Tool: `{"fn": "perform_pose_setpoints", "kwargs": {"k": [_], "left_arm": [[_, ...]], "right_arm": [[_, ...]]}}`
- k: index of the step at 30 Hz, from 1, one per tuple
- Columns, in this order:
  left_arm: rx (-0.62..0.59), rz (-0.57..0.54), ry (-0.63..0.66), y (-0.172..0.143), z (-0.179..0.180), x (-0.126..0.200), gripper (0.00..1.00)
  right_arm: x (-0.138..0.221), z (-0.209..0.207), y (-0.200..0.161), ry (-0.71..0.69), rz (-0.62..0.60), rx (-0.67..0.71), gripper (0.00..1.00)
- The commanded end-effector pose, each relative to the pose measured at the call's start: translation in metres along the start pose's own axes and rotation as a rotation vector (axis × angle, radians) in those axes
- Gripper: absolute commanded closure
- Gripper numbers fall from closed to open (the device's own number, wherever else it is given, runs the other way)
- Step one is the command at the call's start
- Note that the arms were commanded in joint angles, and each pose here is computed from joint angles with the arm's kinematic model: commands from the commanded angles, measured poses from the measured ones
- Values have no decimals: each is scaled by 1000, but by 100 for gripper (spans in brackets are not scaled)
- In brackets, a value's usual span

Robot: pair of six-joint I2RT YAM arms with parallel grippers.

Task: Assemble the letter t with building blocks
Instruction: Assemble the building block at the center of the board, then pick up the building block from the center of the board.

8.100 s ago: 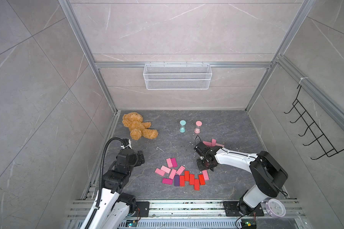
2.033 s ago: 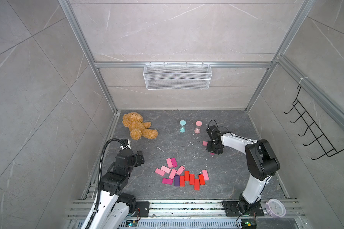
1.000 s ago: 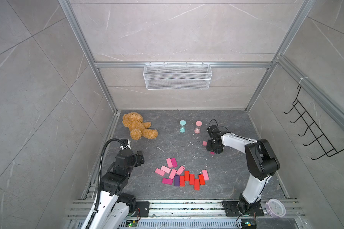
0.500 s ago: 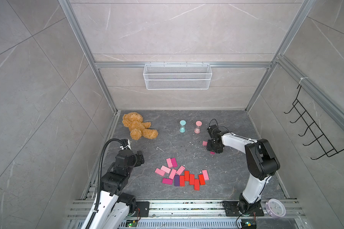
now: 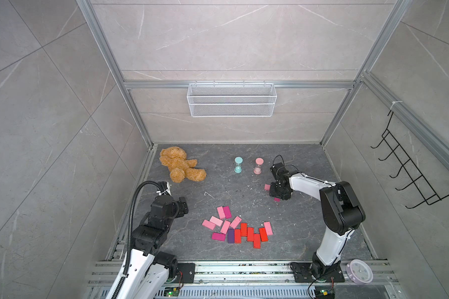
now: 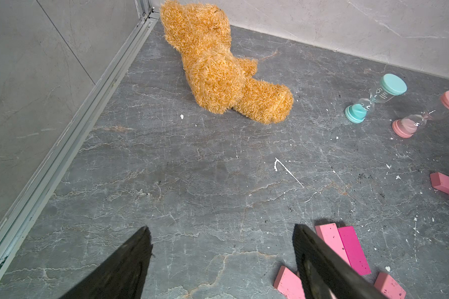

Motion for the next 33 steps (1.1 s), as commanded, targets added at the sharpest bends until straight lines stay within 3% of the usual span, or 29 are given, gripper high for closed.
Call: {"fn": "perform_pose_setpoints", "kwargs": {"k": [1, 4, 6, 17, 25, 33], "left_arm": [[3, -27, -22, 7, -2, 6, 12], [1, -26, -23, 7, -2, 5, 12], [0, -24, -22, 7, -3, 5, 13], [5, -21, -22, 6, -3, 4, 13], [4, -29, -4, 7, -1, 6, 12], [4, -26, 2, 7, -1, 5, 12]], "right_arm": [[-3, -4, -8, -21, 46, 19, 37], [10, -5, -8, -14, 37, 34, 23], [21, -5, -8, 9, 30, 50, 22], [72, -4, -23, 173, 17, 169, 23], [88, 5, -72, 170, 76, 308, 26], [86, 5, -123, 170, 116, 331, 33]]}}
Point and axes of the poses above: each gripper's point midway between its finger pads, its own x axis back along the fingers, its own z axis along the line the jaws close on, y = z × x, the point moved 10 cm from there along x, back along the fingers, and after that the axes turned 4 degrees about x, right-handed, at the moved point
